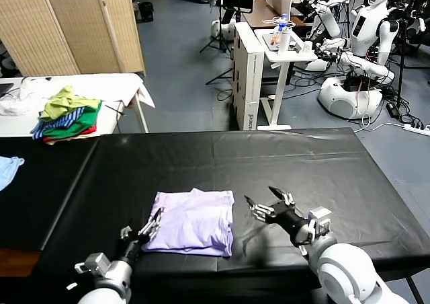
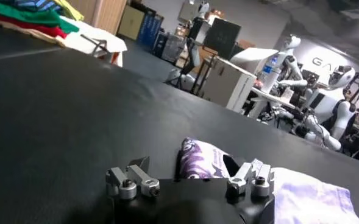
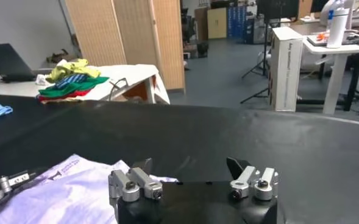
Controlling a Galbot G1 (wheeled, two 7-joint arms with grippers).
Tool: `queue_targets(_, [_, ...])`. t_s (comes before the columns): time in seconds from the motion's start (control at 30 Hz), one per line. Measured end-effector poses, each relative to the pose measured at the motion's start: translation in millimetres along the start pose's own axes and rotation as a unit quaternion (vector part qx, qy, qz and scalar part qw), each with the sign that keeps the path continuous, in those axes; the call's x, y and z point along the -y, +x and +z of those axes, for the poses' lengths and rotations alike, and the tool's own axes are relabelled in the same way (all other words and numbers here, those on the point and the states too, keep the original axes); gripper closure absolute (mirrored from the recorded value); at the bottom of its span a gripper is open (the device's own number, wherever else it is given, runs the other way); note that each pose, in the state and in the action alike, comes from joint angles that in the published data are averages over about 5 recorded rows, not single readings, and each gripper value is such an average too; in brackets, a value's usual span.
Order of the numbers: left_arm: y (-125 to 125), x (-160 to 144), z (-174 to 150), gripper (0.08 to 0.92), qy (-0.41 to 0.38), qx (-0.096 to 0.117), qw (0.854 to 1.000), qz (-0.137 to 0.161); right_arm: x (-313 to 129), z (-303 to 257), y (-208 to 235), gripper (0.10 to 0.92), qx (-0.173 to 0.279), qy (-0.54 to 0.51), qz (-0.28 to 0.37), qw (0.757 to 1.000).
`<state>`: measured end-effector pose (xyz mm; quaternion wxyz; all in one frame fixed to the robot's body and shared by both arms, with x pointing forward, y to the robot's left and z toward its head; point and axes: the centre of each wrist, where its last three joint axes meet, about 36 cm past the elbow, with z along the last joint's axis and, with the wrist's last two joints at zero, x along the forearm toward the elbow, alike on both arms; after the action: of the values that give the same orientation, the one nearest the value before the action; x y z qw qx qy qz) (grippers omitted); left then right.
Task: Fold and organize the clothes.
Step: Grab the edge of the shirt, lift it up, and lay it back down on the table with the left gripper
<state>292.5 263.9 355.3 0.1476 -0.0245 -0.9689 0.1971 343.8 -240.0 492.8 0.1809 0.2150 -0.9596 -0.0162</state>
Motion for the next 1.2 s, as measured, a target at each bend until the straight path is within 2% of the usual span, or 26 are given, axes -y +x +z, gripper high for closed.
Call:
queue_targets(0.17, [-0.5, 2.5, 5.6, 0.374, 0.004, -0.005, 1.0, 0.002, -0.1, -0.9, -0.4, 0.115, 0.002, 0.001, 0.0, 1.0])
queue_targets(0.3, [-1.2, 3.3, 5.9, 0.615, 0.009, -0.006, 1.0, 0.004, -0.6, 0.0, -0.3, 0.115, 0.001, -0.001, 0.0, 1.0])
queue_targets(0.43, [-1.0, 5.1, 1.5, 0.806, 0.01, -0.007, 1.0, 0.005, -0.8, 1.2, -0.5, 0.115, 0.001, -0.003, 0.001, 1.0])
queue_targets(0.57, [1.4, 3.8, -10.2, 0.831, -0.021, -0.004, 1.0, -0.008, 0.8, 1.3, -0.6, 0.115, 0.001, -0.004, 0.006, 1.0])
queue_targets(0.77, [10.6, -15.5, -40.4, 0.833, -0.123, 0.026, 0.992, -0.031, 5.9, 5.2, -3.0, 0.115, -0.004, -0.006, 0.016, 1.0])
queue_targets(1.07, [32.7, -76.7, -116.7, 0.833, -0.27, 0.067, 0.958, -0.07, 5.7, 9.6, -8.1, 0.115, -0.009, -0.01, 0.018, 1.0])
queue_targets(1.2, [44.2, -91.0, -157.3, 0.833, -0.322, 0.085, 0.939, -0.087, 5.2, 11.7, -8.7, 0.115, -0.011, -0.013, 0.018, 1.0])
